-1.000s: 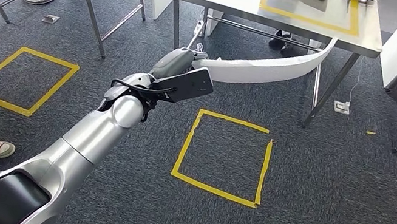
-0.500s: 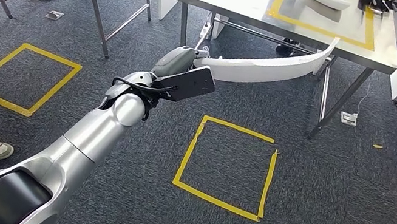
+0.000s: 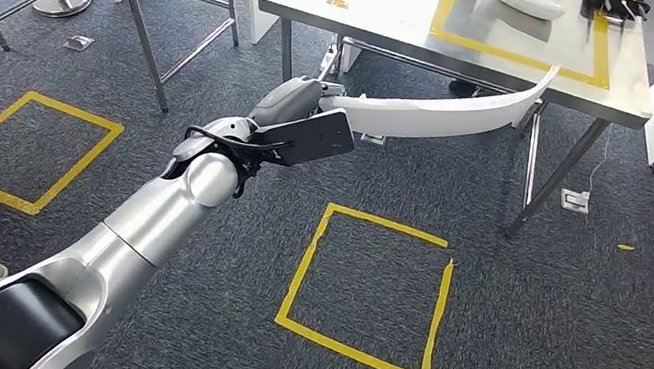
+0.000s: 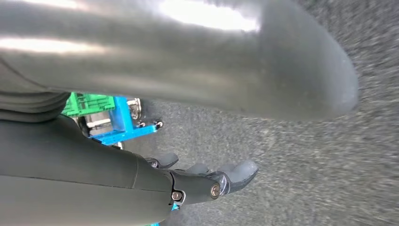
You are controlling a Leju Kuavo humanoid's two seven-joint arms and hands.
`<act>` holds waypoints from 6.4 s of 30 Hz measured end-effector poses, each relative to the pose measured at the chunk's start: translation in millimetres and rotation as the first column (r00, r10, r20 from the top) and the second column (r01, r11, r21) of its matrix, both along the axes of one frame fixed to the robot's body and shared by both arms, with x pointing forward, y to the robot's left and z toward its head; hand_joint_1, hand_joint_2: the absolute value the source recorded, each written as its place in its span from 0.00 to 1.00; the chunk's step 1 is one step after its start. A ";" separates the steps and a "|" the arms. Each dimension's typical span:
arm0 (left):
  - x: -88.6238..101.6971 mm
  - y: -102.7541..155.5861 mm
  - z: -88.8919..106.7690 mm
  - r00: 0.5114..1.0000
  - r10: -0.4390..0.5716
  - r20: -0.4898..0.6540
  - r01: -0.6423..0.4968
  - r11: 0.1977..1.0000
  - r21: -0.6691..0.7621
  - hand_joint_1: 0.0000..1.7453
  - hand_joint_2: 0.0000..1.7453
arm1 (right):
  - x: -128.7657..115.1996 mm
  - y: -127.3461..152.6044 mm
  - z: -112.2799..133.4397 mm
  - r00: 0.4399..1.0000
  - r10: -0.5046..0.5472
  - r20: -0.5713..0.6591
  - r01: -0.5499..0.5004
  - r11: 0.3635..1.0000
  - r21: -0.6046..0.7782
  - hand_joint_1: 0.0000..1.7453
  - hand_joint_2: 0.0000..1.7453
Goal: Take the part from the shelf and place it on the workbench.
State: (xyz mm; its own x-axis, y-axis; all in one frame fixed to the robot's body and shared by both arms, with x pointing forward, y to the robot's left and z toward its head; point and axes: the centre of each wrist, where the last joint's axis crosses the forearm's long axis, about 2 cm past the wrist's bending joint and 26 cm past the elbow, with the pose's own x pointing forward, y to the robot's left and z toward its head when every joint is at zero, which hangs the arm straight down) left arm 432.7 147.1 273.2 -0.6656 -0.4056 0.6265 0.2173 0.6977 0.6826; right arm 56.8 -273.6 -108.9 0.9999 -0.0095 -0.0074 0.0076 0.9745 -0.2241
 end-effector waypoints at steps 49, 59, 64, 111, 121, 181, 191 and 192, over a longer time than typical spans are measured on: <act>3.2 -5.7 3.1 1.000 -0.018 -0.011 0.018 1.000 -0.007 1.00 1.00 | 0.6 -1.0 0.1 1.000 -0.010 -0.004 0.010 1.000 -0.001 0.00 0.00; 4.7 -5.8 2.1 1.000 -0.027 -0.015 0.027 1.000 -0.003 1.00 1.00 | -0.1 -0.3 0.0 1.000 -0.015 -0.010 0.015 1.000 0.001 0.00 0.00; 2.4 -8.0 -4.8 0.999 -0.040 -0.022 0.040 0.999 -0.005 1.00 1.00 | 0.0 1.0 0.1 1.000 -0.019 -0.006 0.019 1.000 0.003 0.00 0.00; -2.9 -13.2 -10.9 0.998 -0.056 -0.038 0.056 0.998 -0.006 1.00 1.00 | -7.9 -0.5 -1.0 1.000 -0.010 -0.020 0.010 1.000 -0.005 0.00 0.00; 0.9 -9.4 -15.5 0.995 -0.064 -0.078 0.063 0.998 -0.013 1.00 1.00 | -2.9 -0.1 -0.4 1.000 -0.009 -0.005 0.009 1.000 -0.006 0.00 0.00; 42.1 47.5 -27.7 0.960 0.234 -0.153 -0.228 0.972 0.052 0.00 1.00 | 1.3 5.3 0.3 1.000 0.022 0.021 -0.022 1.000 0.017 0.00 0.00; 44.7 41.2 -16.9 0.964 0.226 -0.143 -0.221 0.974 0.046 0.00 1.00 | 1.3 9.6 0.6 1.000 0.014 0.020 -0.015 1.000 0.023 0.00 0.00; 44.5 40.5 -17.4 0.964 0.224 -0.146 -0.220 0.974 0.047 0.00 1.00 | 1.4 9.3 0.6 1.000 0.013 0.021 -0.014 1.000 0.021 0.00 0.00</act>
